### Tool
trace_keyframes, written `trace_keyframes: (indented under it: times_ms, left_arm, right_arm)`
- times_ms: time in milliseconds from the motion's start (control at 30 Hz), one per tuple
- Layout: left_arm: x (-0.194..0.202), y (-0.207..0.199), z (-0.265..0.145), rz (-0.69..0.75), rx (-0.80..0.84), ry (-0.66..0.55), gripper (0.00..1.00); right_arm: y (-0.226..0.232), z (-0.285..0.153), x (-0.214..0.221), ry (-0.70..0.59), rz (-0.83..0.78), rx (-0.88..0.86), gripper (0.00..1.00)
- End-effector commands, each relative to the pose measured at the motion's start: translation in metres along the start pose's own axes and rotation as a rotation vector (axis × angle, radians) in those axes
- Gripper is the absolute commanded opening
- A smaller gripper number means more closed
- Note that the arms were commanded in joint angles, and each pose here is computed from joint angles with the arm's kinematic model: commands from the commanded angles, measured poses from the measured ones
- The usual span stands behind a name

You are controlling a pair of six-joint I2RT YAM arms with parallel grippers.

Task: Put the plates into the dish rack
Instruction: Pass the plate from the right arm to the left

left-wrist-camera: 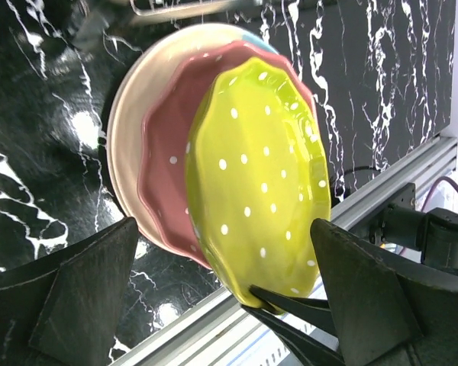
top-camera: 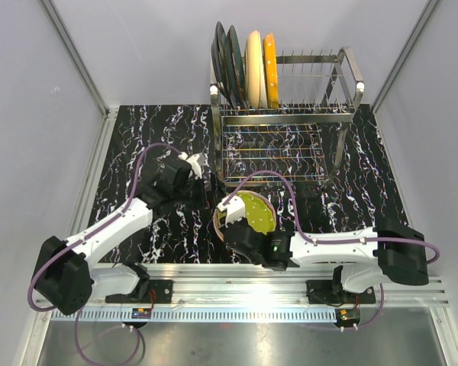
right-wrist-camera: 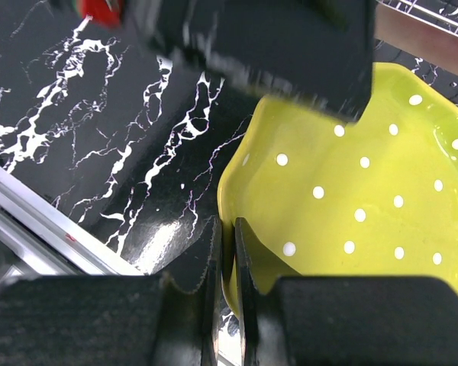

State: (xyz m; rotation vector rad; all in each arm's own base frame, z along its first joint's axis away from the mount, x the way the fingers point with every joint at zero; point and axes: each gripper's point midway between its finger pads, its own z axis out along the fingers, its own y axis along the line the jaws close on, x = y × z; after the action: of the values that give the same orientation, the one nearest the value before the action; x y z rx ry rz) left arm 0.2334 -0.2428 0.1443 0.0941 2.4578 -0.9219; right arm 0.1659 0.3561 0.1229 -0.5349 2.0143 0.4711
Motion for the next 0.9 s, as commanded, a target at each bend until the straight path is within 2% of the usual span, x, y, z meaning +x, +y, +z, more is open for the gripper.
trace_keyframes:
  times_ms: [0, 167, 433, 567, 767, 867]
  left_arm:
    - [0.000, -0.015, 0.006, -0.018, 0.105, -0.007, 0.99]
    - [0.009, -0.015, 0.015, -0.050, 0.133, 0.023, 0.95]
    - [0.015, -0.017, 0.023, -0.065, 0.165, 0.046, 0.81]
    - [0.019, -0.017, 0.025, -0.069, 0.170, 0.058, 0.67]
    - [0.022, -0.018, 0.026, -0.073, 0.179, 0.070, 0.58]
    - [0.021, -0.021, 0.025, -0.070, 0.193, 0.069, 0.45]
  right_arm:
    - [0.009, -0.011, -0.041, -0.142, 0.097, -0.029, 0.00]
    - [0.012, -0.012, -0.043, -0.154, 0.097, -0.044, 0.00]
    - [0.015, -0.013, -0.046, -0.166, 0.105, -0.057, 0.00]
    - [0.011, -0.014, -0.046, -0.174, 0.110, -0.050, 0.00]
    - [0.006, -0.020, -0.053, -0.211, 0.138, -0.051, 0.00]
    - [0.005, -0.020, -0.053, -0.213, 0.139, -0.045, 0.00]
